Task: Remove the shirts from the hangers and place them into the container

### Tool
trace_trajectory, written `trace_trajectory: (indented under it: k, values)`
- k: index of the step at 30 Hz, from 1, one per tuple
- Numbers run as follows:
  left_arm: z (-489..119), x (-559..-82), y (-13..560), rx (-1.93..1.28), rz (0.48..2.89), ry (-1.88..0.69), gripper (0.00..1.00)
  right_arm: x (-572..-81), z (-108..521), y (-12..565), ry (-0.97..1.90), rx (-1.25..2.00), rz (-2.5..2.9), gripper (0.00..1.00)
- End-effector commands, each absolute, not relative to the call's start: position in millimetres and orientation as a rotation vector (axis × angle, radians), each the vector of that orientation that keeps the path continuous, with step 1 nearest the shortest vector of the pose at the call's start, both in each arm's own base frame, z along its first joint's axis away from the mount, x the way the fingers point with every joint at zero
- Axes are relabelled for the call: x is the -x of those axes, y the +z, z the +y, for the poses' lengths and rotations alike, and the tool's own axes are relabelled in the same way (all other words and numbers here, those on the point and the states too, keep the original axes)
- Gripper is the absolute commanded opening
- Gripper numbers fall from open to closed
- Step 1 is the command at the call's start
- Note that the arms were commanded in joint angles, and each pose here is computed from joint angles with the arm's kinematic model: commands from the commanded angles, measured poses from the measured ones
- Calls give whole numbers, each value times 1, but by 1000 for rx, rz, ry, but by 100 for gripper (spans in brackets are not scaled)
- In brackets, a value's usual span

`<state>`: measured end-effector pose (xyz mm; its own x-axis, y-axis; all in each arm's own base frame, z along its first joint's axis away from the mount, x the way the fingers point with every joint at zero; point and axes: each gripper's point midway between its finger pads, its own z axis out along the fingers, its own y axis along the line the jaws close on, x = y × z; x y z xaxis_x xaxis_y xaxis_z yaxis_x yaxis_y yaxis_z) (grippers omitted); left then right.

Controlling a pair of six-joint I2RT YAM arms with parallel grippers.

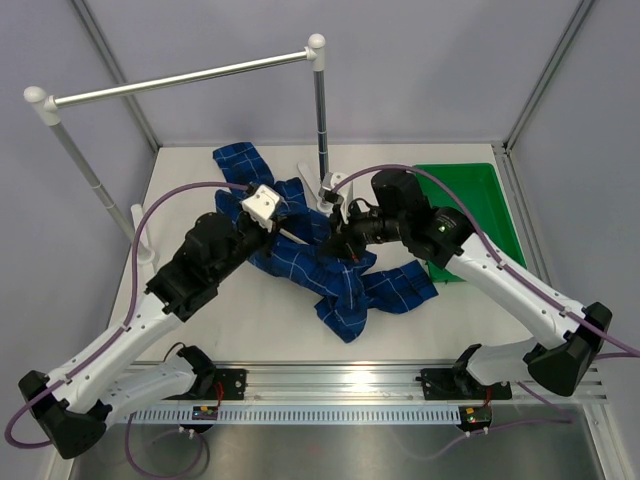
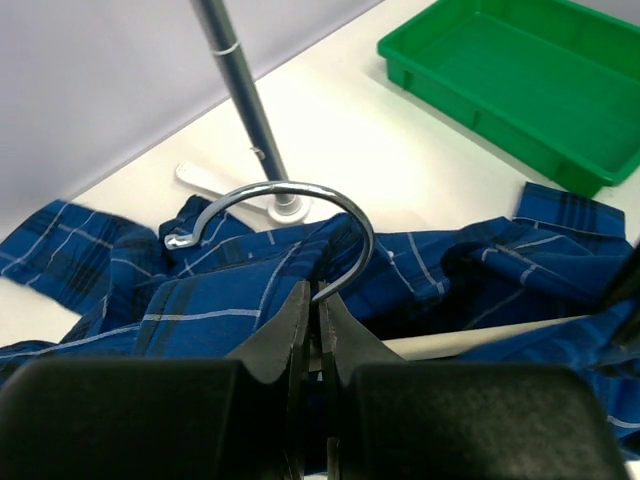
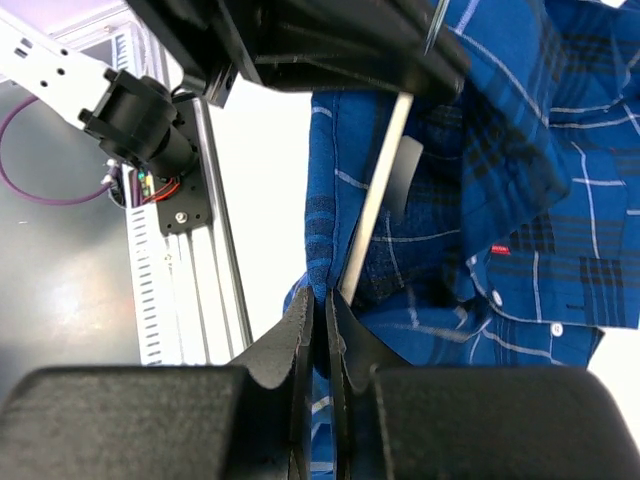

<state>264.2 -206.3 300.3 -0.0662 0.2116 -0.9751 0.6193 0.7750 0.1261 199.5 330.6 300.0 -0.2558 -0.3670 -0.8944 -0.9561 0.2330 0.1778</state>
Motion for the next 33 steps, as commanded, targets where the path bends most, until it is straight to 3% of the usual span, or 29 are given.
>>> trace_trajectory:
  k: [1, 16, 33]
  values:
    - [-165, -292, 325, -447, 1612, -166, 0, -181, 316, 315, 1011, 1193, 1755, 0]
    - [-133, -295, 338, -302, 1583, -73, 0, -182, 278, 296, 840, 1076, 1839, 0]
    - [-105, -289, 354, -142, 1512, -38, 0, -158, 272, 250, 878, 1086, 1994, 0]
